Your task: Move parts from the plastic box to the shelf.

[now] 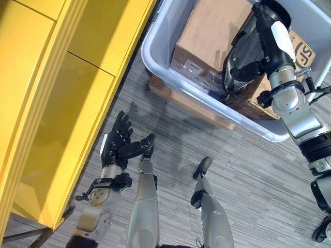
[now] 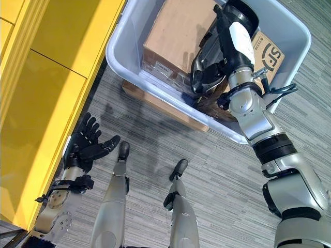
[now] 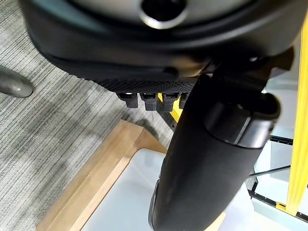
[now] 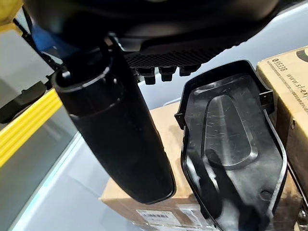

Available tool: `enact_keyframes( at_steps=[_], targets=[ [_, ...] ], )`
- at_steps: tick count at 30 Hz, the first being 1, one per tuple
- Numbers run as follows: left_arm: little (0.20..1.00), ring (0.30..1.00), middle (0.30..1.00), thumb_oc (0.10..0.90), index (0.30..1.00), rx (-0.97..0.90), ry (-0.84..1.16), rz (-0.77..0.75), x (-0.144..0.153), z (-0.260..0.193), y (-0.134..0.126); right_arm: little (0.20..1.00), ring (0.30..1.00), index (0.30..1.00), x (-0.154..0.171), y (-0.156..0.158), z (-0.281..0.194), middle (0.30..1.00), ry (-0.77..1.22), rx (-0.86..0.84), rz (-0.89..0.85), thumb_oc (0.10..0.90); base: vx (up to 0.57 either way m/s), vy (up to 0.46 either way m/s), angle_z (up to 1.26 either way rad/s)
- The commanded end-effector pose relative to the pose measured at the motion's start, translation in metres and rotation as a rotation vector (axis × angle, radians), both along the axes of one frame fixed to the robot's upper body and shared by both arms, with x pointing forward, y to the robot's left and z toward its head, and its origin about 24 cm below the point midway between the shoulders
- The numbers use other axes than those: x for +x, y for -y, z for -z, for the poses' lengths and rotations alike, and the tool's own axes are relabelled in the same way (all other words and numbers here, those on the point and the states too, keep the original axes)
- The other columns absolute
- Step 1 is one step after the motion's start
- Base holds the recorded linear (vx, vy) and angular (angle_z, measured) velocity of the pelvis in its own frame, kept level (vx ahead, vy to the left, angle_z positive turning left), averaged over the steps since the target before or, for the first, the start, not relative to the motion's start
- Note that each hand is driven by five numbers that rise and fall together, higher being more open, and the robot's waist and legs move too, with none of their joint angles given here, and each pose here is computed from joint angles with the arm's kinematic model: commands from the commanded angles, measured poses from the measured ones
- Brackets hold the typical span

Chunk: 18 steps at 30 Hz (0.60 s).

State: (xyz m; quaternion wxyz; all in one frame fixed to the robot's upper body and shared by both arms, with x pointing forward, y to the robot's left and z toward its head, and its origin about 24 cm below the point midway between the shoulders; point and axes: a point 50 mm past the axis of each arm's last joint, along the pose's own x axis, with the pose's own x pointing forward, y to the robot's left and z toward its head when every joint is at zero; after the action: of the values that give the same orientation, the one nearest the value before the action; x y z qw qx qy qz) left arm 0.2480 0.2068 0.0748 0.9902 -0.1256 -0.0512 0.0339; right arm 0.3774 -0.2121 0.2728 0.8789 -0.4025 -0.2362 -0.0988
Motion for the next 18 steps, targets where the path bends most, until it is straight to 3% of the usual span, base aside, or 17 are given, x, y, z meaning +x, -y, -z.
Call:
enact_keyframes(
  at_steps=[1,12,18],
  targets=[
    [1.000,1.000,1.000,0.900,1.000,-0.036,0.143,0.015,-0.008,-0.028,0.005,1.000,1.000,1.000,-0.013,0.005,-0.072,1.000,0.271,0.160,-0.010,0.900,0.00,0.000,0.00],
    [1.000,1.000,1.000,0.900,1.000,-0.058,0.141,0.022,-0.006,-0.029,0.010,1.000,1.000,1.000,-0.001,-0.001,-0.083,1.000,0.284,0.469,-0.060,0.900,0.00,0.000,0.00],
    [1.000,1.000,1.000,0.900,1.000,-0.077,0.138,0.032,-0.004,-0.029,0.015,1.000,1.000,1.000,0.003,-0.001,-0.092,1.000,0.296,0.547,-0.055,0.900,0.00,0.000,0.00]
  ],
)
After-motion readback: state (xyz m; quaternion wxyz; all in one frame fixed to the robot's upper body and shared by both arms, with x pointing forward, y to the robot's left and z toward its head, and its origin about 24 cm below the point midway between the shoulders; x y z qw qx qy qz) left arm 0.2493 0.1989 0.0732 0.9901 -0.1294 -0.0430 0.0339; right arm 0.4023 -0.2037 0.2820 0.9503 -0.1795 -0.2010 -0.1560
